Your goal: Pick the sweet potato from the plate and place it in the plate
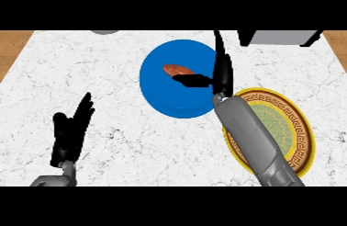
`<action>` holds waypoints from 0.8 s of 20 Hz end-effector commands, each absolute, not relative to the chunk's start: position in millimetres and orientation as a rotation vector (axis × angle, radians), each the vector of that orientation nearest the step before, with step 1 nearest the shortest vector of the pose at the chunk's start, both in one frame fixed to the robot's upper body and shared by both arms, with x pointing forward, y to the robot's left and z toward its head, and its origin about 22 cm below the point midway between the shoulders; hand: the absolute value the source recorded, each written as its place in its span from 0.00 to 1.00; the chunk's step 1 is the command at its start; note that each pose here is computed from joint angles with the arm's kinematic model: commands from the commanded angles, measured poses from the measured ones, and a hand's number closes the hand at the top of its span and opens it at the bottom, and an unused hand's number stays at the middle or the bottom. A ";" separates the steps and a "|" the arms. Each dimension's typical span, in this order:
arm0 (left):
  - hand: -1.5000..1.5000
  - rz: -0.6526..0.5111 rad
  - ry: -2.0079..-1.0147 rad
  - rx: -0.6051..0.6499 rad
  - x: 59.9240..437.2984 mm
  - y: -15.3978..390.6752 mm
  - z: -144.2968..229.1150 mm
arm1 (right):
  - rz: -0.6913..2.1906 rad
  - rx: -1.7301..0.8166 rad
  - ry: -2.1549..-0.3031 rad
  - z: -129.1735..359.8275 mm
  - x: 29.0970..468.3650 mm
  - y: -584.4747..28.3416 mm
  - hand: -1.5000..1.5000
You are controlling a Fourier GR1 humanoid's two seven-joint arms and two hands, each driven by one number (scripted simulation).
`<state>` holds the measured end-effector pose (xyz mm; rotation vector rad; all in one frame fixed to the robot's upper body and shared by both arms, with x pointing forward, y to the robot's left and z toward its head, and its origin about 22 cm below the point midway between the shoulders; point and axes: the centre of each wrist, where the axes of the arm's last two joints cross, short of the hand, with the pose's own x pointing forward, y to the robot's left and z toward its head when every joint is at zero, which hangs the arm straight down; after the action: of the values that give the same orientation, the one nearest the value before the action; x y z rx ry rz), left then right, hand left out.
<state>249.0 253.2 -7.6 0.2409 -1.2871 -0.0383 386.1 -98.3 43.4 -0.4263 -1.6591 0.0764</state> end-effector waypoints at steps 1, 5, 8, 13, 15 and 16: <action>0.50 -0.054 -1.281 0.215 262.1 238.5 -6.8 | 0.090 -0.441 -1.673 17.8 381.8 -99.4 0.00; 0.50 -0.059 -1.302 0.236 258.1 250.7 5.1 | 0.083 -0.486 -1.653 25.0 393.7 -92.7 0.00; 0.50 -0.029 -1.287 0.216 252.9 237.7 -5.4 | 0.084 -0.501 -1.602 26.0 381.5 -76.7 0.00; 0.50 -0.029 -1.294 0.231 262.2 236.5 -1.3 | 0.080 -0.567 -1.586 20.5 399.2 -94.2 0.00; 0.50 -0.037 -1.281 0.239 239.5 250.7 -4.3 | 0.085 -0.564 -1.577 4.4 380.0 -96.4 0.00; 0.50 -0.027 -1.292 0.251 265.3 231.7 -11.1 | 0.091 -0.567 -1.578 3.3 377.4 -95.9 0.00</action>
<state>251.9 246.5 -9.2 0.2393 -1.2879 -0.0339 383.8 -93.4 9.4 -0.5526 -1.5897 0.0911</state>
